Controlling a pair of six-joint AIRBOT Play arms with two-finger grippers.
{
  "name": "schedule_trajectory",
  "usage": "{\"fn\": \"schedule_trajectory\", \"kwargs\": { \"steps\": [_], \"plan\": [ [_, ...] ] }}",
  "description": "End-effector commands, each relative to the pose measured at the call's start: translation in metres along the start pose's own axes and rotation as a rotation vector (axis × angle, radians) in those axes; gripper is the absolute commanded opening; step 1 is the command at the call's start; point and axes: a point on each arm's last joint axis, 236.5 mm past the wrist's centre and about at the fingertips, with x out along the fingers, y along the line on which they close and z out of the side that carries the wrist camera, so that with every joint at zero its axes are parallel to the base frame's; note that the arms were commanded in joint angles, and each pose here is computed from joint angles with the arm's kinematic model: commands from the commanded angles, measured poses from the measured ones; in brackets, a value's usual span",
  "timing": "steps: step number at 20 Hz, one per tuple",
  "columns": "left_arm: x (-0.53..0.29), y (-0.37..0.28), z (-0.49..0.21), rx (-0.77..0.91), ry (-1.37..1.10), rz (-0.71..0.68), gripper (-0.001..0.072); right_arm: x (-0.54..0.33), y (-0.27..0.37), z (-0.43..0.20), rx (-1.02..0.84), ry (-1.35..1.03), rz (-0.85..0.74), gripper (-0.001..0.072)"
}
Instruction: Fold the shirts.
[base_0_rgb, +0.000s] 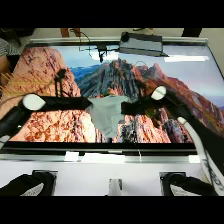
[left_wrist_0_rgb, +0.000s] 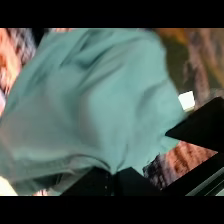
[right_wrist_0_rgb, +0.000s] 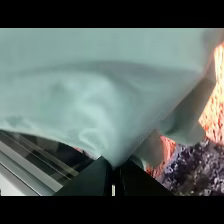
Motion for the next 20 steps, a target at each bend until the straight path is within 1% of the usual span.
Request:
{"fn": "schedule_trajectory", "kwargs": {
  "steps": [1, 2, 4, 6, 7, 9, 11, 13, 15, 17, 19, 20],
  "plan": [
    [-0.125, -0.106, 0.116, 0.3, -0.389, -0.103, 0.0036, -0.149, 0.079, 0.055, -0.352, -0.351, -0.003, 0.0017],
    [-0.179, -0.143, 0.143, 0.362, -0.527, -0.138, 0.0036, -0.215, 0.12, 0.069, -0.443, -0.542, -0.002, 0.0017],
    [-0.285, -0.213, 0.17, 0.466, -0.78, -0.222, 0.0036, -0.34, 0.195, 0.065, -0.566, -0.903, 0.044, 0.0017],
    [-0.36, -0.268, 0.165, 0.504, -0.935, -0.361, 0.0036, -0.434, 0.244, 0.036, -0.569, -1.168, 0.151, 0.0017],
    [-0.38, -0.288, 0.157, 0.502, -0.964, -0.44, 0.0036, -0.461, 0.258, 0.02, -0.576, -1.241, 0.192, 0.0017],
    [-0.383, -0.308, 0.143, 0.51, -0.938, -0.53, 0.0036, -0.484, 0.269, 0.002, -0.561, -1.295, 0.244, 0.0017],
    [-0.368, -0.314, 0.135, 0.539, -0.891, -0.539, 0.0036, -0.475, 0.268, -0.004, -0.538, -1.242, 0.259, 0.0017],
    [-0.35, -0.306, 0.141, 0.576, -0.876, -0.471, 0.0036, -0.449, 0.258, -0.001, -0.541, -1.144, 0.212, 0.0017],
    [-0.331, -0.29, 0.152, 0.627, -0.876, -0.354, 0.0036, -0.412, 0.231, 0.006, -0.539, -1.007, 0.102, 0.0018],
    [-0.299, -0.262, 0.16, 0.638, -0.813, -0.211, 0.0036, -0.363, 0.188, 0.012, -0.512, -0.806, -0.039, 0.0018],
    [-0.241, -0.214, 0.156, 0.606, -0.628, -0.034, 0.0036, -0.309, 0.138, 0.018, -0.457, -0.583, -0.153, 0.0018],
    [-0.205, -0.188, 0.147, 0.551, -0.515, 0.031, 0.0036, -0.283, 0.118, 0.02, -0.429, -0.492, -0.179, 0.0019]
  ]
}}
